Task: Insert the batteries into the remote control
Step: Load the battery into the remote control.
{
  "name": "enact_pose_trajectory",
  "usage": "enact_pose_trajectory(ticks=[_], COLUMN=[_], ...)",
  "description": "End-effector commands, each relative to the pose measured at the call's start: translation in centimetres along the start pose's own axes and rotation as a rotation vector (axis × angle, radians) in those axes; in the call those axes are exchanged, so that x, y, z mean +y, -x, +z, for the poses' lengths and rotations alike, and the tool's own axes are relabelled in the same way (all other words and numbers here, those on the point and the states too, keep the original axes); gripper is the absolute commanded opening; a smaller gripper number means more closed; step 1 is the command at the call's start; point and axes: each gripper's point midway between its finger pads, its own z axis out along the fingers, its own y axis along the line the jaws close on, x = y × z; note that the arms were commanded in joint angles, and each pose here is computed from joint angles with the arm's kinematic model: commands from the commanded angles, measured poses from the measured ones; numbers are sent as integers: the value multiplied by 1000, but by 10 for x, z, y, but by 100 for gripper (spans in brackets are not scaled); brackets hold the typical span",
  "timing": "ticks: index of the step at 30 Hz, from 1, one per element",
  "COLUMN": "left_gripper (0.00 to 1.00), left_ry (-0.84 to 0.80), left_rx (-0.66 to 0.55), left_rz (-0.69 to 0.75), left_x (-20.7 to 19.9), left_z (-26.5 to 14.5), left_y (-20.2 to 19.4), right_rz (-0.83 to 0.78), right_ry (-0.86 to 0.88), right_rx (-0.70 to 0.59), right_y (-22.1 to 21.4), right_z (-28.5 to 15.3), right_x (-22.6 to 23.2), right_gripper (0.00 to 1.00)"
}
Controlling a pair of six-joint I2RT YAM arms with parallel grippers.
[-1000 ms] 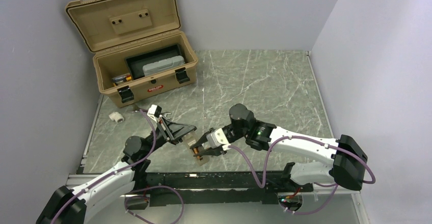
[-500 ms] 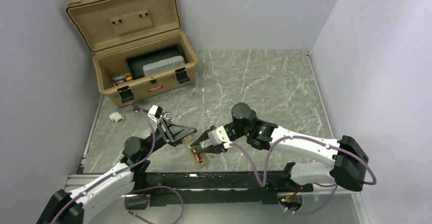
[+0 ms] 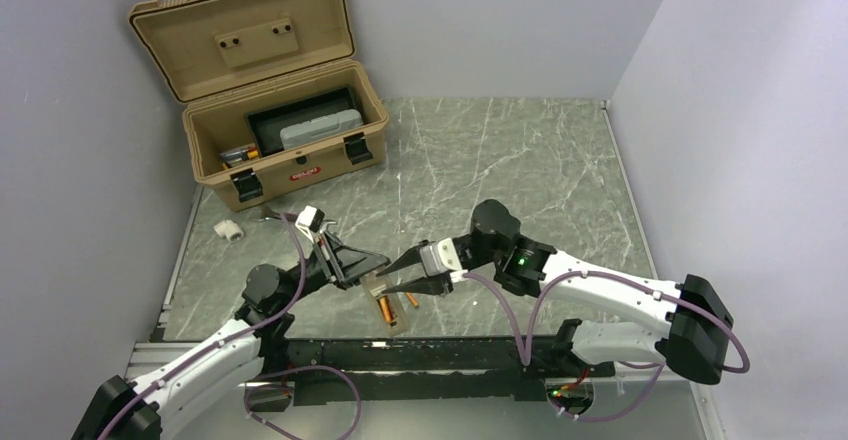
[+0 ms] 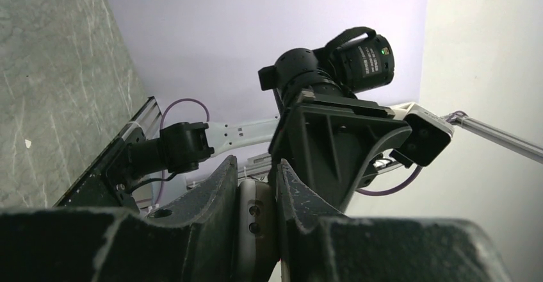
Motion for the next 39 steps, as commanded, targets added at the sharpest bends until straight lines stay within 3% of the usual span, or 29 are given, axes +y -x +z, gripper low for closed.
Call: enact_pose_trajectory(ticks=[1, 5, 7, 11, 15, 22, 26, 39], left_gripper=[0, 0, 0, 0, 0, 0, 0, 0], left_ry=[-68, -46, -18, 69, 106, 82, 80, -1], left_rx=[23, -3, -22, -66, -96, -78, -72, -66], left_rz=[38, 44, 49, 84, 109, 135, 153, 204], left_x=[-16, -10, -3, 12, 13, 5, 7, -11], left_z=[0, 1, 1, 3, 5, 8, 5, 9], left_y=[-4, 0, 3, 13, 20, 20, 17, 17], right_rz=[-24, 133, 228, 356, 529, 850, 973, 1234], right_ry=[-122, -269, -334, -455, -632, -757, -758, -615], right_rx=[-86, -78, -75, 29, 134, 144, 98, -22], right_y=[34, 36, 36, 26, 14, -17, -22, -28], right_z=[-9, -20, -26, -35, -45, -50, -49, -44], right_x=[-18, -31, -33, -31, -41, -30, -27, -19], right_gripper=[35, 37, 33, 29, 16, 51, 64, 77])
